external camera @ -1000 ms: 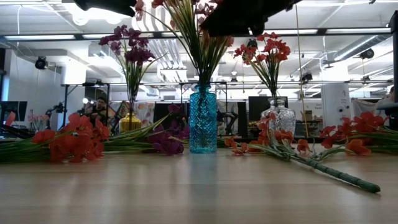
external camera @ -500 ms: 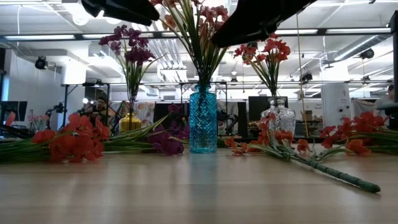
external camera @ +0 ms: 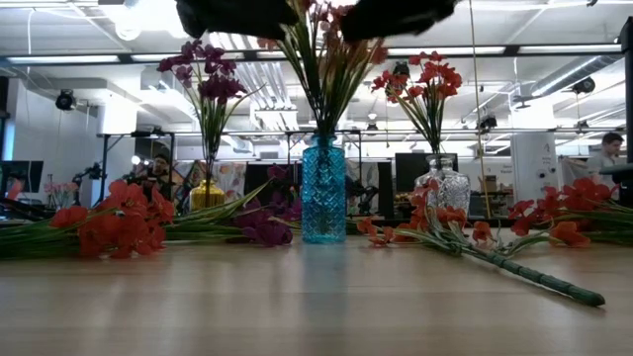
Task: Sort flowers into vase by color
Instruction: Put the left orange flowers into the blue vase
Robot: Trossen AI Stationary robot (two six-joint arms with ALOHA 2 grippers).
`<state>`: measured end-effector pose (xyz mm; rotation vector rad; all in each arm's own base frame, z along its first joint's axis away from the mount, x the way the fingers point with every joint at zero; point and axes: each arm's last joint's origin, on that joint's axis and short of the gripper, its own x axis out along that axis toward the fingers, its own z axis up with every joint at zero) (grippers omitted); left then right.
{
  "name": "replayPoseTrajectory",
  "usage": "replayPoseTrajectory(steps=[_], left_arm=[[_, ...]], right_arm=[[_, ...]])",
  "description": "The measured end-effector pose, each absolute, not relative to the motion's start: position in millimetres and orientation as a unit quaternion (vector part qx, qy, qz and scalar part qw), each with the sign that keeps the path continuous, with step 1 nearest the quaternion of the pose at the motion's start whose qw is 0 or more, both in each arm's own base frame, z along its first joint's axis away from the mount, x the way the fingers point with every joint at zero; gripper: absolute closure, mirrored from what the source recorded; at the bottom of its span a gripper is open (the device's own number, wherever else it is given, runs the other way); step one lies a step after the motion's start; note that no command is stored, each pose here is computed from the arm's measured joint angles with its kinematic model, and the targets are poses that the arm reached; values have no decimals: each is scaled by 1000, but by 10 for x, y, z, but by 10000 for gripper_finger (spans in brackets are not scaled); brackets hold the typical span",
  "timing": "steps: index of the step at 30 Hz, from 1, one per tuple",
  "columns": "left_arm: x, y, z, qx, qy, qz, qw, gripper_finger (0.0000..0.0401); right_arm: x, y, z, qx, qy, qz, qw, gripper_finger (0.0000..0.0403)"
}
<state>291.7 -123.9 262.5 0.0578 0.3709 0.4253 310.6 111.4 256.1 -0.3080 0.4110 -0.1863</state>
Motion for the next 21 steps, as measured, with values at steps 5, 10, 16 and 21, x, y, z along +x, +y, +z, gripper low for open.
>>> replayPoseTrajectory(steps=[5, 10, 16, 21], left_arm=[[2957, -1143, 2611, 29, 180, 223, 958, 232], [3019, -992, 2606, 18, 165, 246, 955, 232], [3055, -906, 2617, 23, 159, 256, 953, 232], [3051, -905, 2603, 25, 161, 255, 953, 232]], right_arm=[[3106, 1211, 2694, -162, 203, -78, 963, 155], [3120, 1218, 2806, -168, 210, -77, 960, 158], [3132, 1210, 2861, -167, 207, -86, 960, 150], [3140, 1208, 2899, -166, 201, -96, 960, 136]])
